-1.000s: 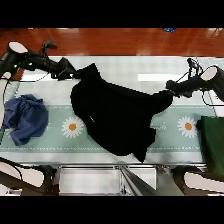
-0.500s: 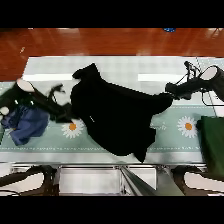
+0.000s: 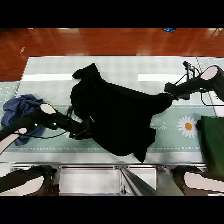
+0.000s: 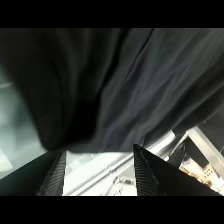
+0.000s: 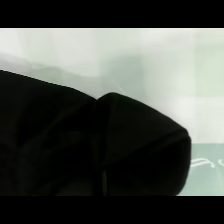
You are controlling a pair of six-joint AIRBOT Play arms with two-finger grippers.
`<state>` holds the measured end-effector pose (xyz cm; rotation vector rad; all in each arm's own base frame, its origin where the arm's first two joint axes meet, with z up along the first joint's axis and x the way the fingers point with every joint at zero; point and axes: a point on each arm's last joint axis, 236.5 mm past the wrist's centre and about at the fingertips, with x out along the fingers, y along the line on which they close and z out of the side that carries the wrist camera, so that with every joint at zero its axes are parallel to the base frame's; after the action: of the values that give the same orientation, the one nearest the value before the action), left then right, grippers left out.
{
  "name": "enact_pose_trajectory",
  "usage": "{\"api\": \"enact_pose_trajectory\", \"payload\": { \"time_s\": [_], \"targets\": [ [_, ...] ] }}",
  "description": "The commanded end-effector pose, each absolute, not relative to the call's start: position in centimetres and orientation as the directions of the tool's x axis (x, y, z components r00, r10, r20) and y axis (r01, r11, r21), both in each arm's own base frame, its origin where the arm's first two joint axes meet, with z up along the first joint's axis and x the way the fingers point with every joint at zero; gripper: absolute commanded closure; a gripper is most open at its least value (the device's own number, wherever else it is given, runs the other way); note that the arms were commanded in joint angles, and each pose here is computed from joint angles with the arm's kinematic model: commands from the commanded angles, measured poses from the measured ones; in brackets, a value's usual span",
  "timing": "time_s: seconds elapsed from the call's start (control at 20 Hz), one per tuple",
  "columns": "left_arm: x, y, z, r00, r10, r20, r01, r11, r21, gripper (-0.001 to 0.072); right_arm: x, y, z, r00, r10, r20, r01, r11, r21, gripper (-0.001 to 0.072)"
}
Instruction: Fold the shirts.
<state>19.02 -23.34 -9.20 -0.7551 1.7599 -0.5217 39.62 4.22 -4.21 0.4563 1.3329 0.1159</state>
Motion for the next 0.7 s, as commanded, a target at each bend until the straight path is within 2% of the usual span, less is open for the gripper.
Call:
{"api": "enact_pose_trajectory", "payload": {
  "time_s": [0.0,0.1,0.25,0.3,0.35,0.4,0.5,0.65],
  "targets": [
    [17.9,-26.1,-10.3,-0.189,-0.701,-0.687,-0.238,0.712,-0.661,0.0201,39.9,4.7,-4.0,0.254,0.356,-0.899,0.172,0.898,0.405,0.0685],
    [17.2,-26.9,-11.3,-0.208,-0.687,-0.696,-0.249,0.725,-0.642,0.0201,39.9,4.8,-3.9,0.254,0.361,-0.897,0.172,0.896,0.409,0.0685],
    [17.9,-28.0,-11.2,-0.184,-0.722,-0.667,-0.289,0.689,-0.665,0.0205,39.8,4.9,-3.9,0.252,0.367,-0.896,0.170,0.894,0.414,0.0685],
    [18.7,-28.3,-10.9,-0.159,-0.733,-0.661,-0.278,0.676,-0.683,0.0342,39.8,5.0,-3.9,0.251,0.370,-0.894,0.171,0.893,0.417,0.0685],
    [19.5,-28.6,-10.4,-0.139,-0.740,-0.658,-0.252,0.669,-0.700,0.0650,39.7,5.0,-3.9,0.248,0.371,-0.895,0.171,0.892,0.418,0.0685],
    [20.9,-28.9,-9.6,-0.112,-0.751,-0.650,-0.213,0.657,-0.723,0.0687,39.6,5.2,-3.8,0.243,0.377,-0.894,0.171,0.890,0.422,0.0685],
    [25.1,-29.5,-6.3,-0.031,-0.787,-0.616,-0.133,0.614,-0.778,0.0687,39.7,5.1,-2.6,0.271,0.380,-0.884,0.145,0.892,0.428,0.0685],
    [32.5,-28.8,4.1,0.114,-0.861,-0.495,0.068,0.504,-0.861,0.0688,41.2,4.0,3.8,0.421,0.366,-0.830,0.086,0.894,0.439,0.0685]
  ]
}}
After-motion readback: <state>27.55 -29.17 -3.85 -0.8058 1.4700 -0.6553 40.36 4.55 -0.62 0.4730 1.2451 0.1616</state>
